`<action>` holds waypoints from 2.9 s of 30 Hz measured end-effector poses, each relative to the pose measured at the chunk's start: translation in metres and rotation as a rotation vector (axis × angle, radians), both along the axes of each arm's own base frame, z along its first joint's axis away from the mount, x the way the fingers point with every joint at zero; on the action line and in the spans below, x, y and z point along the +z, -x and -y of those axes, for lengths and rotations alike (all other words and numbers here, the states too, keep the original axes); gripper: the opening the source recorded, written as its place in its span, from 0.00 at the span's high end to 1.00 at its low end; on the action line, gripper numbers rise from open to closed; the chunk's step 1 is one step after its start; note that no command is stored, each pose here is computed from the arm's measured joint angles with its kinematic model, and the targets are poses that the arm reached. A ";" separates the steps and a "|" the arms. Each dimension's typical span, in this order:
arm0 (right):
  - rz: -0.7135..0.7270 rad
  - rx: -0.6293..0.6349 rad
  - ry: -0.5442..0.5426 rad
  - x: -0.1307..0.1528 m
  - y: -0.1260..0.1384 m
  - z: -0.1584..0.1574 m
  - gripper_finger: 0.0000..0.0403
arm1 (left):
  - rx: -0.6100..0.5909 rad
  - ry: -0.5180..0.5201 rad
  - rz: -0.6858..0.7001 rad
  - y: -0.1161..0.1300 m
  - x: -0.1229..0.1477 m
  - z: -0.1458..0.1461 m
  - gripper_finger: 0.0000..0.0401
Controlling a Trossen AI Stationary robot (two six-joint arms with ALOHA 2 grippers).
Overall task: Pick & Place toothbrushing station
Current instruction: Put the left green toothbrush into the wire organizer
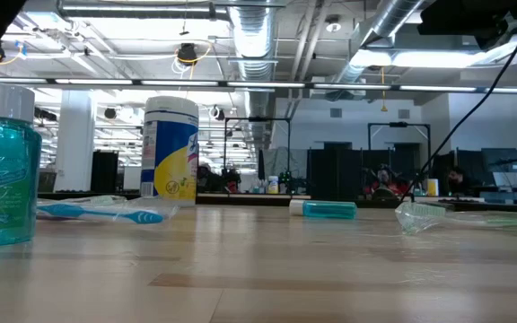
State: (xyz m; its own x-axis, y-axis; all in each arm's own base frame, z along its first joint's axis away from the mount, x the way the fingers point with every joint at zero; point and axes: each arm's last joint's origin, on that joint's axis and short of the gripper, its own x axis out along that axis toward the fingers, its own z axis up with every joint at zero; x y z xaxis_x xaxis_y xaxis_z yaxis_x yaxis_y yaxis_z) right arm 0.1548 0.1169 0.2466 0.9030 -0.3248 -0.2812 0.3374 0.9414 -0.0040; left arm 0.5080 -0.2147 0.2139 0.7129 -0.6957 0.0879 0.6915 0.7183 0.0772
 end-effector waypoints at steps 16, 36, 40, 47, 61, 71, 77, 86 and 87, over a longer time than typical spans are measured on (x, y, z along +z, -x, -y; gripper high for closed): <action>-0.078 0.177 -0.094 -0.002 -0.001 -0.006 0.73 | -0.100 -0.009 0.022 -0.002 0.002 -0.016 0.74; -0.138 0.393 -0.228 -0.018 -0.012 -0.037 0.73 | -0.088 -0.056 0.129 -0.001 0.008 -0.016 0.74; -0.122 0.432 -0.248 -0.017 -0.013 -0.042 0.73 | -0.099 -0.076 0.140 0.000 0.008 -0.012 0.74; -0.076 0.576 -0.269 -0.010 -0.006 -0.056 0.73 | -0.085 -0.072 0.129 -0.002 0.007 -0.017 0.74; -0.111 0.590 -0.263 -0.013 0.001 -0.060 0.73 | -0.070 -0.074 0.120 -0.003 0.006 -0.020 0.74; -0.136 0.596 -0.262 -0.015 0.004 -0.061 0.73 | -0.076 -0.073 0.116 -0.003 0.006 -0.020 0.74; -0.137 0.616 -0.262 -0.015 0.008 -0.064 0.73 | -0.069 -0.058 0.108 -0.002 0.017 -0.026 0.74; -0.132 0.607 -0.258 -0.014 0.005 -0.062 0.73 | -0.045 -0.059 -0.003 0.011 0.035 -0.046 0.75; -0.131 0.602 -0.258 -0.014 0.004 -0.062 0.73 | -0.049 -0.063 -0.008 0.011 0.032 -0.042 0.75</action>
